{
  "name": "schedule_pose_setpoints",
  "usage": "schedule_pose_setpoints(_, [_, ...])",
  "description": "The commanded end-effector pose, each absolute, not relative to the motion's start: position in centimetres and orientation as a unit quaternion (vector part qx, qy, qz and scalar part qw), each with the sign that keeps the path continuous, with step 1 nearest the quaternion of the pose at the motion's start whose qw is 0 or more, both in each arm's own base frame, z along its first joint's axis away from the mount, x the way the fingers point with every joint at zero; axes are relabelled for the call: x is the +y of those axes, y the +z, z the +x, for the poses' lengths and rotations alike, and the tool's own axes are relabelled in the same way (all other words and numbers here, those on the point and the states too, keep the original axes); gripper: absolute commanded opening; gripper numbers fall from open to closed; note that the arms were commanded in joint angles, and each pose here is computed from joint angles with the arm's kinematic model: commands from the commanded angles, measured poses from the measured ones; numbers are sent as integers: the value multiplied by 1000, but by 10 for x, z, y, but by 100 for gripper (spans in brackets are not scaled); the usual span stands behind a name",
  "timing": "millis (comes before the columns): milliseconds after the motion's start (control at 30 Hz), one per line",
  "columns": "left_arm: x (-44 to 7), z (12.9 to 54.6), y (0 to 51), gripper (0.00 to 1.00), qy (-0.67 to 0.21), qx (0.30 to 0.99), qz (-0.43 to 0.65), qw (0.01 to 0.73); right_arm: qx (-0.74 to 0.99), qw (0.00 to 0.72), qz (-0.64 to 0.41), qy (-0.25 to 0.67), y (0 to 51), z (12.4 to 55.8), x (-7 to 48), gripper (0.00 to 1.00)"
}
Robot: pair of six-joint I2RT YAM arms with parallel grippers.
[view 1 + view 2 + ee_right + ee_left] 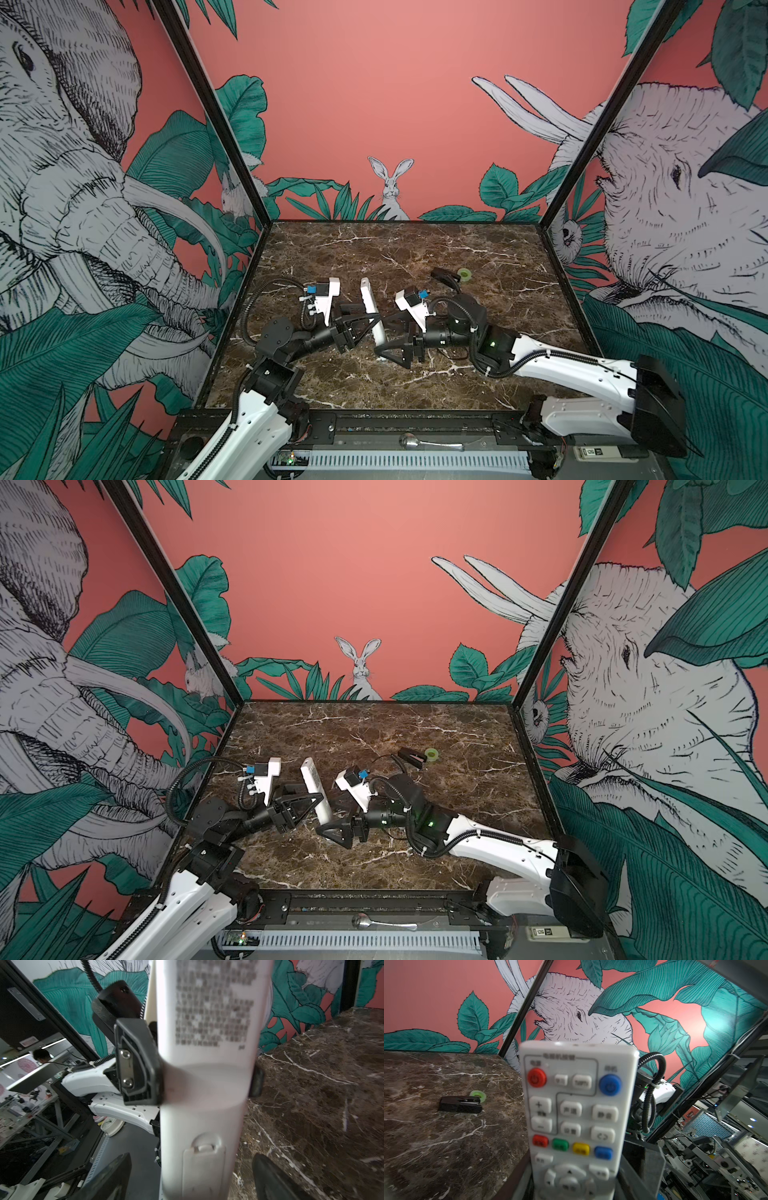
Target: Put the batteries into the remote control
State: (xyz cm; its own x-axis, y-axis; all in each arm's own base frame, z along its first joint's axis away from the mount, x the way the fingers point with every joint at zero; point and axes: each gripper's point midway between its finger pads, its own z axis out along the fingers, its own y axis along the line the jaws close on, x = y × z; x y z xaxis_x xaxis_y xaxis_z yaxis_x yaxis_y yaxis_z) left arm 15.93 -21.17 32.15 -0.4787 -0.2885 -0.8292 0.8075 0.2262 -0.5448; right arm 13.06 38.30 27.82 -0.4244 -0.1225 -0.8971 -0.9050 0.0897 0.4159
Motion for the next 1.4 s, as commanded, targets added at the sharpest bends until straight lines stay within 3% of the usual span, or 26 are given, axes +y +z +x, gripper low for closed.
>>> schedule_pose_setpoints(0, [-204,169,319,5,-541,656,195,489,664,411,-379,495,283,149,367,95])
schedule_pose_setpoints(200, [-196,193,290,0,-464,737,160,464,703,444,-351,431,271,170,346,96])
schedule_pose_setpoints(500, [-183,218,262,0,-391,803,109,437,750,503,-285,322,258,201,302,96])
schedule_pose_setpoints(1367, [-156,232,133,0,-237,932,24,271,820,460,-278,199,198,219,278,96])
